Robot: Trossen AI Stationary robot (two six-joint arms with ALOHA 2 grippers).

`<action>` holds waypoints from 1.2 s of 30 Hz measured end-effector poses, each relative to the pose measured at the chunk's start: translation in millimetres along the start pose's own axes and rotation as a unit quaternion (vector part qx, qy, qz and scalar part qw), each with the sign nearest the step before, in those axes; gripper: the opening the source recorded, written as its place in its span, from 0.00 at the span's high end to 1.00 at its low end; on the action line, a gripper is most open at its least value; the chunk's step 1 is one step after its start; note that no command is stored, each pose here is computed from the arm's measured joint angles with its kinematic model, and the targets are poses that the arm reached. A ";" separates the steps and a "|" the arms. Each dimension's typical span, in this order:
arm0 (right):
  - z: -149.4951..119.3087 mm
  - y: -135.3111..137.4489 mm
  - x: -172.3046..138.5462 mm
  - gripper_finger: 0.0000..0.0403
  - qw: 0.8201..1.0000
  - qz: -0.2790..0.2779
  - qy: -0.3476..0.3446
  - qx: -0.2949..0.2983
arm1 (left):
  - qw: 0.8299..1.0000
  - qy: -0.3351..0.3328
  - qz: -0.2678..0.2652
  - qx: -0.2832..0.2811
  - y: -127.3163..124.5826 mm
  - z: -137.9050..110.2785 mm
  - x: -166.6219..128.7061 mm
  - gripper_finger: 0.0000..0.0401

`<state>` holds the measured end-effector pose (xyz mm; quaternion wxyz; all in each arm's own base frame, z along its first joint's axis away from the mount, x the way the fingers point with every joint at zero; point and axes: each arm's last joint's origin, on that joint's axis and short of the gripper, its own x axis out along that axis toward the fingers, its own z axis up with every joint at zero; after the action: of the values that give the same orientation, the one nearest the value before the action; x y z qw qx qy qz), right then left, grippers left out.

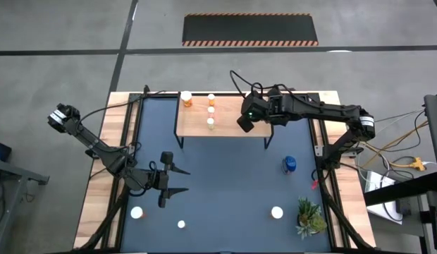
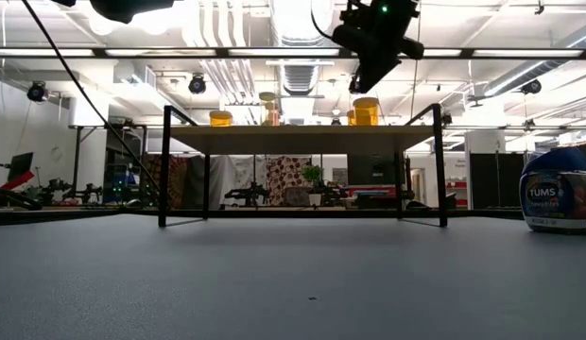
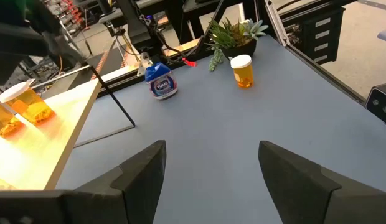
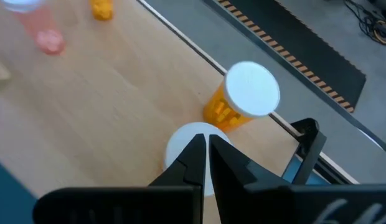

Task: Pick and place medicine bottles onto shelf by color
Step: Align the large orange pill bottle with the other large orange pill bottles on the shelf

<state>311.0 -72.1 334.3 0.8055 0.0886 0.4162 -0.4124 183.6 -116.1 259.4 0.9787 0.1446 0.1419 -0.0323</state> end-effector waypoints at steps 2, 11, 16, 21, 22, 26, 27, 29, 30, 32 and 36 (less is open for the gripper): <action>0.9 3.4 -5.2 0.97 1.000 0.008 -0.006 -0.003 | 1.000 0.000 0.000 0.000 0.0 0.0 0.0 0.40; -12.2 36.1 -36.1 0.97 0.996 0.061 -0.030 -0.052 | 1.000 0.000 0.000 0.000 0.0 0.0 0.0 0.40; -27.9 57.6 -55.2 0.97 0.991 0.095 -0.038 -0.083 | 1.000 0.000 0.000 0.000 0.0 0.0 0.0 0.40; -51.5 79.8 -74.5 0.97 0.982 0.130 -0.042 -0.127 | 1.000 -0.001 0.000 0.000 0.0 0.1 0.1 0.40; -57.5 84.1 -77.9 0.97 0.981 0.136 -0.041 -0.134 | 1.000 -0.001 0.000 -0.001 0.0 0.2 0.1 0.40; -81.6 98.6 -87.8 0.97 0.976 0.153 -0.039 -0.150 | 1.000 -0.004 0.000 -0.002 0.0 0.8 0.1 0.40; -88.3 101.9 -90.0 0.97 0.975 0.154 -0.040 -0.158 | 1.000 -0.005 0.001 -0.003 0.1 1.0 0.1 0.40; -102.8 110.3 -92.8 0.97 0.971 0.159 -0.052 -0.173 | 1.000 -0.005 0.000 -0.003 -0.1 1.1 0.0 0.40; -110.4 114.9 -93.7 0.97 0.968 0.165 -0.060 -0.180 | 1.000 -0.005 0.000 -0.003 -0.1 1.0 0.0 0.40; -125.9 123.8 -94.9 0.97 0.963 0.178 -0.074 -0.190 | 1.000 -0.005 0.000 -0.003 -0.1 1.1 -0.1 0.40; -154.3 141.5 -89.1 0.97 0.949 0.218 -0.114 -0.199 | 1.000 -0.005 0.000 -0.004 -0.1 1.0 0.0 0.40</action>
<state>295.3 146.6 273.8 0.9191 -0.0326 0.3656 -0.1430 183.9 -116.5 260.2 0.9799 0.1406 0.1376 -0.0324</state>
